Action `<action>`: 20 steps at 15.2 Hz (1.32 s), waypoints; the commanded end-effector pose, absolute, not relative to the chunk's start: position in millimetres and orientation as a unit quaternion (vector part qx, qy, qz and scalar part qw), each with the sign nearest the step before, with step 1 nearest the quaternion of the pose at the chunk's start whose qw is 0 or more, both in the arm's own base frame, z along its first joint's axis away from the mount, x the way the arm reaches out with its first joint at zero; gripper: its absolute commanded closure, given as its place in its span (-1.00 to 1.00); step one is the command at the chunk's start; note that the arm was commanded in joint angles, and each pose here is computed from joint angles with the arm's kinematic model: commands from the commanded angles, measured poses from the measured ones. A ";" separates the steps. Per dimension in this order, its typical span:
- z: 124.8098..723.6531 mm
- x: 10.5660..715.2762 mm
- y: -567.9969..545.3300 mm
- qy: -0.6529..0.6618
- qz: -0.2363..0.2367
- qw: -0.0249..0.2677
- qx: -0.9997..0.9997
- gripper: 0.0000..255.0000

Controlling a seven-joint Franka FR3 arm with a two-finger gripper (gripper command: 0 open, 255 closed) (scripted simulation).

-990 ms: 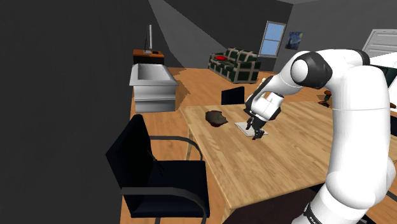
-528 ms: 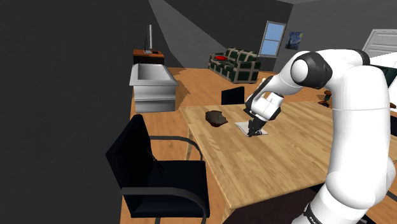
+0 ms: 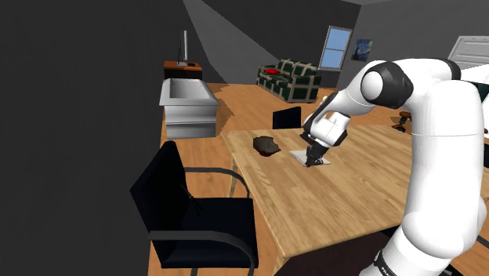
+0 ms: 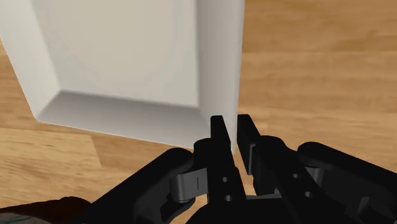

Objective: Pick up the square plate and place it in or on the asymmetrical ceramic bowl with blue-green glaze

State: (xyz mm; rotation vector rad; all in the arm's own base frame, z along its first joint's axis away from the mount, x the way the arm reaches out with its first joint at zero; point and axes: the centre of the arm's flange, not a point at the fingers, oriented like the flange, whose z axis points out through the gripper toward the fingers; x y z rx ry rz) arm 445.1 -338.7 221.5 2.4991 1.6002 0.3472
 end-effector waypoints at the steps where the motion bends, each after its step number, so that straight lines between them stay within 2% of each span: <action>1: 230.7 444.9 -338.8 0.534 0.116 0.077 0.834 1.00; 20: 331.0 444.9 -338.8 0.534 0.116 0.077 0.834 1.00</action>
